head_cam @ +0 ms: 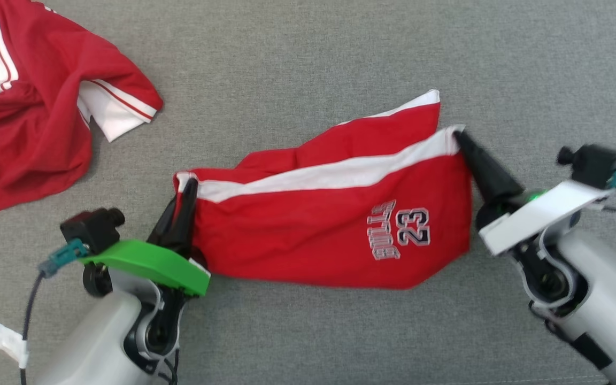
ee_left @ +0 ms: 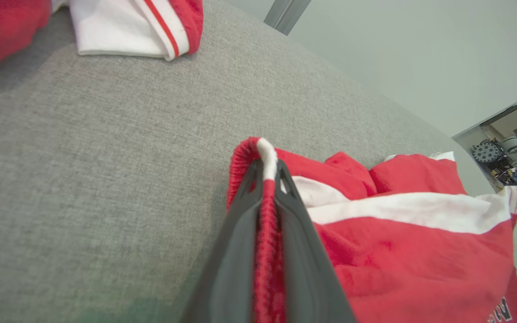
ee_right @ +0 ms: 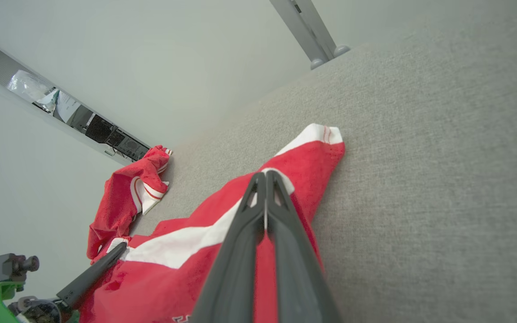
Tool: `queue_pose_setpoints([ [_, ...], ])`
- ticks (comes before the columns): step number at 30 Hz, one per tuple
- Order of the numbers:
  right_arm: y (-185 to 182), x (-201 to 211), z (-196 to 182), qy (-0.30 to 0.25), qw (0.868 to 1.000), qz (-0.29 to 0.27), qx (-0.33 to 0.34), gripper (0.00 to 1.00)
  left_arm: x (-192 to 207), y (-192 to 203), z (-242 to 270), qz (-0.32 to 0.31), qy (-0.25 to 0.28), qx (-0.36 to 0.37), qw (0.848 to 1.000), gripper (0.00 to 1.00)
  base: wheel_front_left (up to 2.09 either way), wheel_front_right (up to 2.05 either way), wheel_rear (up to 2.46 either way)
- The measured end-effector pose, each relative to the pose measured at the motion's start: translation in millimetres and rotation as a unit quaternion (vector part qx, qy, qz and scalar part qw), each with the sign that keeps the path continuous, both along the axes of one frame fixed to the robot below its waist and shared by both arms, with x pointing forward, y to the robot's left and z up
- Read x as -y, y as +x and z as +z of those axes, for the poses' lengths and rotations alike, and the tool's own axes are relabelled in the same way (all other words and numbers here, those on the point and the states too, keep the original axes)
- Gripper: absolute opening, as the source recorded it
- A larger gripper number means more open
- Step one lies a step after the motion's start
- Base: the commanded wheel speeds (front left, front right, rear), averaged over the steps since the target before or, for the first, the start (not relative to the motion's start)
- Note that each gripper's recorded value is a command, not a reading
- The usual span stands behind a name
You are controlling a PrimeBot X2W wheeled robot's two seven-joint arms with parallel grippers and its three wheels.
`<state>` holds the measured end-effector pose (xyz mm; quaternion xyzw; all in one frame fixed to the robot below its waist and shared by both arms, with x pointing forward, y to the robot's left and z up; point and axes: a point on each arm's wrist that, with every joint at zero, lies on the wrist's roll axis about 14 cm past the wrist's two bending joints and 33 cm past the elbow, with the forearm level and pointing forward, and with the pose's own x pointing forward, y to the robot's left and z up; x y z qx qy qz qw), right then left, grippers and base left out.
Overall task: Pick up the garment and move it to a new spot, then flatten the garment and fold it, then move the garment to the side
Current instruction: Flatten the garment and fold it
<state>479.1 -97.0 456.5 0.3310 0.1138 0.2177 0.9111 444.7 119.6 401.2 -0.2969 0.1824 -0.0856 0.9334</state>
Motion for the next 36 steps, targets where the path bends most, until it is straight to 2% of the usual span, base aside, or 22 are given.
queue_pose_setpoints([
  [4,23,25,42,0.008,0.997,-0.036,0.066,0.0,13,26,40,-0.002,-0.092,0.05,0.994,0.0,0.0,0.0,0.0],
  [8,46,61,90,-0.007,0.987,-0.073,0.141,0.0,28,56,88,-0.025,-0.177,0.092,0.98,0.0,0.0,0.0,0.0],
  [14,78,100,143,-0.074,0.966,-0.098,0.226,0.0,62,107,167,-0.1,-0.231,0.15,0.956,0.0,0.0,0.0,0.0],
  [17,99,121,174,-0.11,0.947,-0.124,0.274,0.0,85,134,213,-0.144,-0.218,0.21,0.942,0.0,0.0,0.0,0.0],
  [19,113,132,205,-0.12,0.929,-0.145,0.318,0.0,99,153,246,-0.158,-0.212,0.264,0.928,0.0,0.0,0.0,0.0],
  [23,125,146,255,-0.133,0.889,-0.185,0.398,0.0,121,173,293,-0.161,-0.229,0.364,0.889,0.0,0.0,0.0,0.0],
  [25,128,146,255,-0.145,0.881,-0.188,0.409,0.0,128,180,291,-0.158,-0.221,0.387,0.881,0.0,0.0,0.0,0.0],
  [27,132,143,243,-0.145,0.885,-0.185,0.402,0.0,138,187,266,-0.159,-0.217,0.373,0.888,0.0,0.0,0.0,0.0],
  [29,134,136,216,-0.157,0.895,-0.171,0.38,0.0,149,187,221,-0.165,-0.205,0.338,0.904,0.0,0.0,0.0,0.0],
  [30,134,135,203,-0.163,0.901,-0.165,0.367,0.0,152,186,200,-0.165,-0.205,0.317,0.911,0.06,0.0,0.0,0.0],
  [32,130,133,168,-0.173,0.916,-0.154,0.329,0.0,162,172,152,-0.172,-0.204,0.267,0.926,0.11,0.0,0.0,0.0],
  [33,126,133,153,-0.176,0.922,-0.149,0.311,0.0,165,162,134,-0.174,-0.209,0.244,0.931,0.15,0.0,0.0,0.0],
  [36,111,132,111,-0.189,0.937,-0.137,0.259,0.0,163,136,95,-0.168,-0.213,0.194,0.943,0.2,0.0,0.0,0.0],
])
